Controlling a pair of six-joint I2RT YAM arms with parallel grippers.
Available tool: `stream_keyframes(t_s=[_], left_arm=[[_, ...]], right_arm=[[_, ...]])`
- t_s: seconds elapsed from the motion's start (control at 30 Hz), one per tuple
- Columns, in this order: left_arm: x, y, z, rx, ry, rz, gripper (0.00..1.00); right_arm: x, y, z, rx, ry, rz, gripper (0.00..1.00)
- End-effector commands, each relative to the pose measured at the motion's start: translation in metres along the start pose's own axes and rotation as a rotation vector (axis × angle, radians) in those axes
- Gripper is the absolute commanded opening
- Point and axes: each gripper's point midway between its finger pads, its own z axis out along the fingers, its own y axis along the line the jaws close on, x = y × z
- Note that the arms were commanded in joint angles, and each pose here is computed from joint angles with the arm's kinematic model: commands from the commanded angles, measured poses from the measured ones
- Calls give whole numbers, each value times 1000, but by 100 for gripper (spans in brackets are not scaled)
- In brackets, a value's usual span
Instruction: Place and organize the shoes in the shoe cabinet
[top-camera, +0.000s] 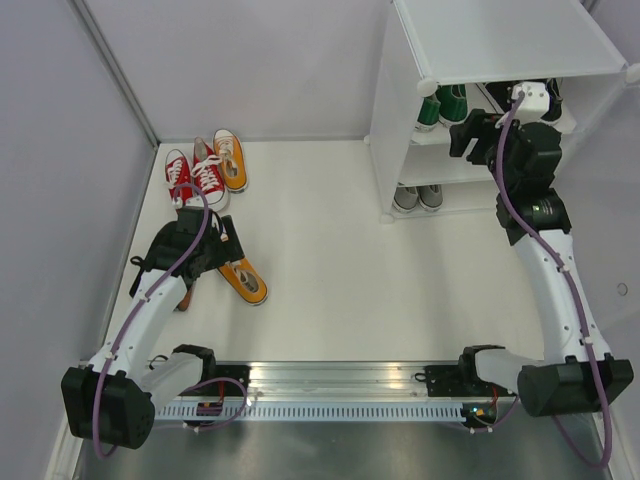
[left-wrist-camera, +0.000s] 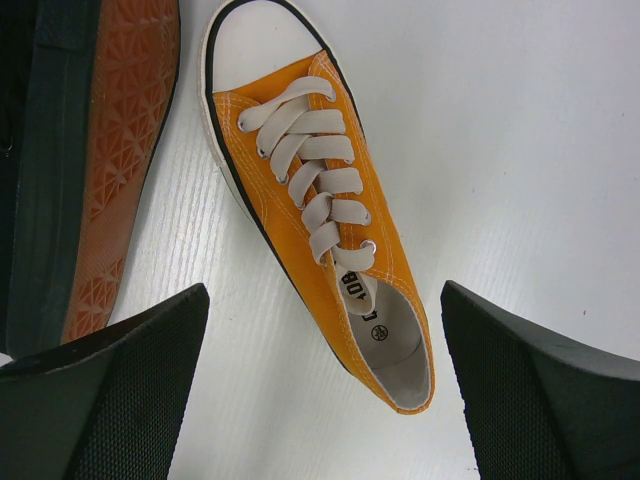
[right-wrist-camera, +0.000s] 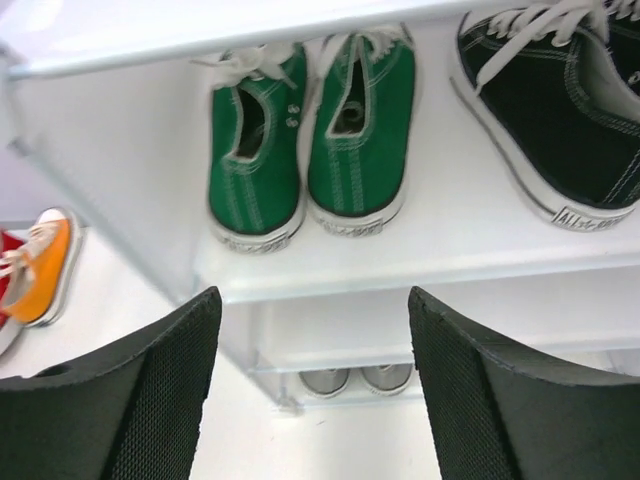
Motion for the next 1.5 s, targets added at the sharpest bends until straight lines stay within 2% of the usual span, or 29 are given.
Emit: stream_keyframes(t_s=[0.0,0.13,0.33,0.57,0.67,0.77,0.9,0.97,1.2,1.47], left_arm=[[-6,-1,1,14,-25,18,100],[-6,0,2,6,-22,18,100],[-7,2,1,-3,-32,18,100],[-7,2,1,-6,-32,20,100],[-7,2,1,-6,-32,18,100],[-8,3,1,-12,-35,20,100],[-8,4,1,-15,-36,20,100],[-7,4,2,-16,-30,21,100],[-9,3,1,-15,-36,20,100],[-9,4,1,-16,-40,19,100]], right_arm=[[21,26,-21,-132,65,48,78],[52,61,-23,-232,107,58,75],[77,93,-3,-244,87,41,69],[85,96,43,-186,28,45,54],[86,99,61,-180,16,45,40],[82,104,74,-188,3,52,15],[77,110,87,-186,-19,61,4],[75,109,94,-166,-32,70,1],[79,111,115,-143,-40,91,1],[88,146,122,-168,-24,54,1]])
